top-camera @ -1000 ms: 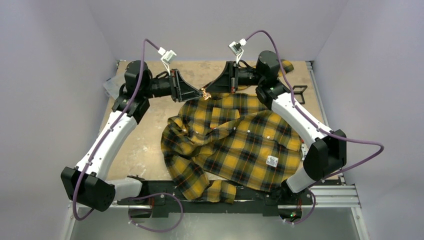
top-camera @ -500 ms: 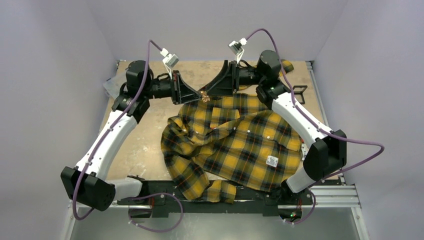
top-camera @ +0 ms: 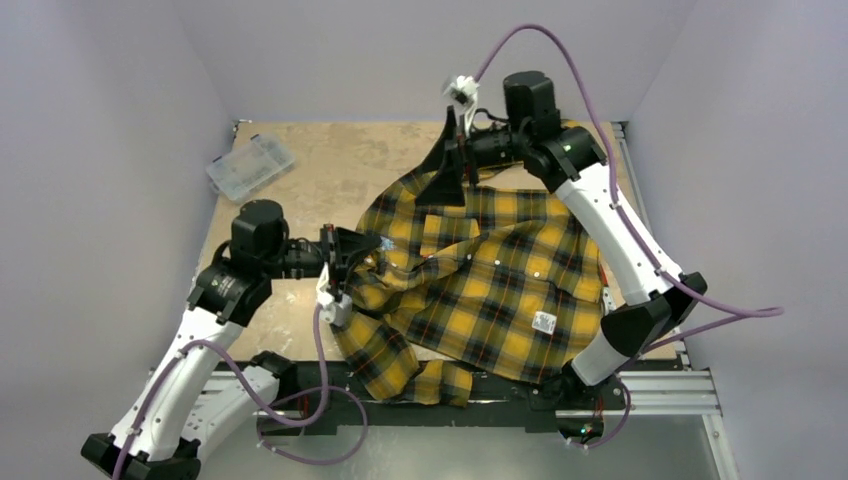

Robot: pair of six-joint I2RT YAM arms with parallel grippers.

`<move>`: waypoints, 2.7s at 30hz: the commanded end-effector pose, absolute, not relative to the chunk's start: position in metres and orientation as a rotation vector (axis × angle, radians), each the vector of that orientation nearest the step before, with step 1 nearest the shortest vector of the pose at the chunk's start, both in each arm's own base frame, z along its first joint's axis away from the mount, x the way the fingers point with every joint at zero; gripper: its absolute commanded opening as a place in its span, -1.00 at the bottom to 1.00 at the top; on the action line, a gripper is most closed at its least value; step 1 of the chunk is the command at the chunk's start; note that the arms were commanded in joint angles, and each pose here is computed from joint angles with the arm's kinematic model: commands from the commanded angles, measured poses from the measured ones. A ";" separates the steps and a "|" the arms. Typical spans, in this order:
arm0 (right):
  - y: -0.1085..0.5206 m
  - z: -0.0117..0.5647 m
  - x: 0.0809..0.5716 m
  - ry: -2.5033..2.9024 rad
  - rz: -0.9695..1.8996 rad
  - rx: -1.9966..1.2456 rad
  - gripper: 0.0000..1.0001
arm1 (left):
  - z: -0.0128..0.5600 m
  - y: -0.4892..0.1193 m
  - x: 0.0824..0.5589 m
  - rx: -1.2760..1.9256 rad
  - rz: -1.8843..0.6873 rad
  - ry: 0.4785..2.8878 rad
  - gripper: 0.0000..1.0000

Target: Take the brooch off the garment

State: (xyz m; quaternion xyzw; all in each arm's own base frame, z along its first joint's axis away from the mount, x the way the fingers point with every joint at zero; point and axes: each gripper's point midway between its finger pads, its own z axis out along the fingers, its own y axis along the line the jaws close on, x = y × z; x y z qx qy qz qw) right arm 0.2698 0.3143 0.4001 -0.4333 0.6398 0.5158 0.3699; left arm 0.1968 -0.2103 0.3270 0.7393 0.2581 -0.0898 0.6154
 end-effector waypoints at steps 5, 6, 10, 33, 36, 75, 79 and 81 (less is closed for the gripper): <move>0.325 0.347 0.220 1.684 1.123 -1.471 0.98 | 0.347 -0.227 0.202 1.706 0.240 -0.048 -1.00; 0.327 0.347 0.218 1.678 1.126 -1.483 0.98 | 0.349 -0.228 0.200 1.690 0.255 -0.073 -1.00; 0.335 0.348 0.211 1.579 1.058 -1.569 0.98 | 0.352 -0.229 0.186 1.690 0.244 -0.137 -1.00; 0.350 0.358 0.196 1.351 0.802 -1.545 0.71 | 0.359 -0.231 0.166 1.766 0.213 -0.150 -1.00; 0.350 0.354 0.195 1.361 0.801 -1.554 0.65 | 0.359 -0.232 0.166 1.771 0.215 -0.146 -1.00; 0.355 0.344 0.189 1.380 0.836 -1.598 0.08 | 0.365 -0.236 0.179 1.779 0.199 -0.047 -1.00; 0.356 0.345 0.189 1.375 0.839 -1.602 -0.01 | 0.367 -0.236 0.179 1.777 0.203 -0.048 -1.00; 0.357 0.345 0.190 1.375 0.839 -1.601 -0.01 | 0.367 -0.236 0.179 1.777 0.204 -0.048 -1.00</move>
